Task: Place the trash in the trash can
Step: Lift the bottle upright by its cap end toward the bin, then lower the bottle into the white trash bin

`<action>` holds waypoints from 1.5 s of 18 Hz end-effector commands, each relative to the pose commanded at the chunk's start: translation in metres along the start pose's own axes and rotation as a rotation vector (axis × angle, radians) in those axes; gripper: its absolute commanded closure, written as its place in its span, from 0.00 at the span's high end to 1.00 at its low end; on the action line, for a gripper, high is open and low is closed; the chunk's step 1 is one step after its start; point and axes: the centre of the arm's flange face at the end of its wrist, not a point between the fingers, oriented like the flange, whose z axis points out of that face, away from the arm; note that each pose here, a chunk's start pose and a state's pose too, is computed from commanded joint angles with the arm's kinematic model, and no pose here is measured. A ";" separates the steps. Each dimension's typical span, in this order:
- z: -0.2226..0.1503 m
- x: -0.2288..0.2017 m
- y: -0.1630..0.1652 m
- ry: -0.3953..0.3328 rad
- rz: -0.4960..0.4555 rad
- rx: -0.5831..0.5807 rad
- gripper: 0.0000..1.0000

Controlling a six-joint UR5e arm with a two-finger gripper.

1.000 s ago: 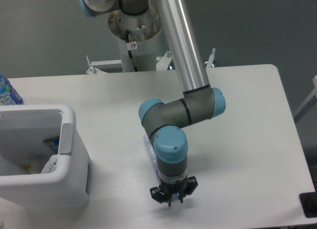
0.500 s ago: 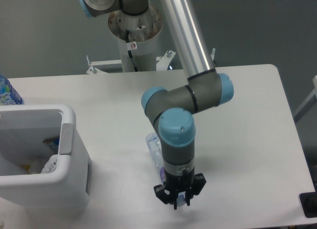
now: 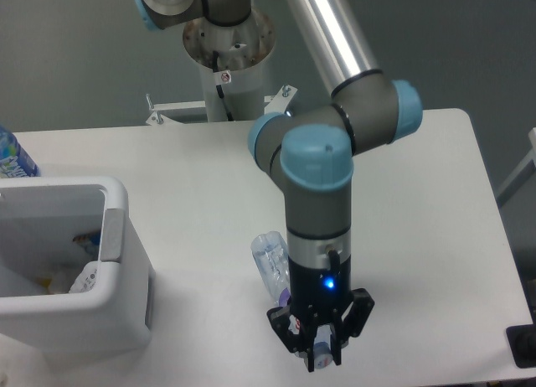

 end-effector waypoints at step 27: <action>-0.221 0.209 -0.003 0.340 0.213 0.307 0.24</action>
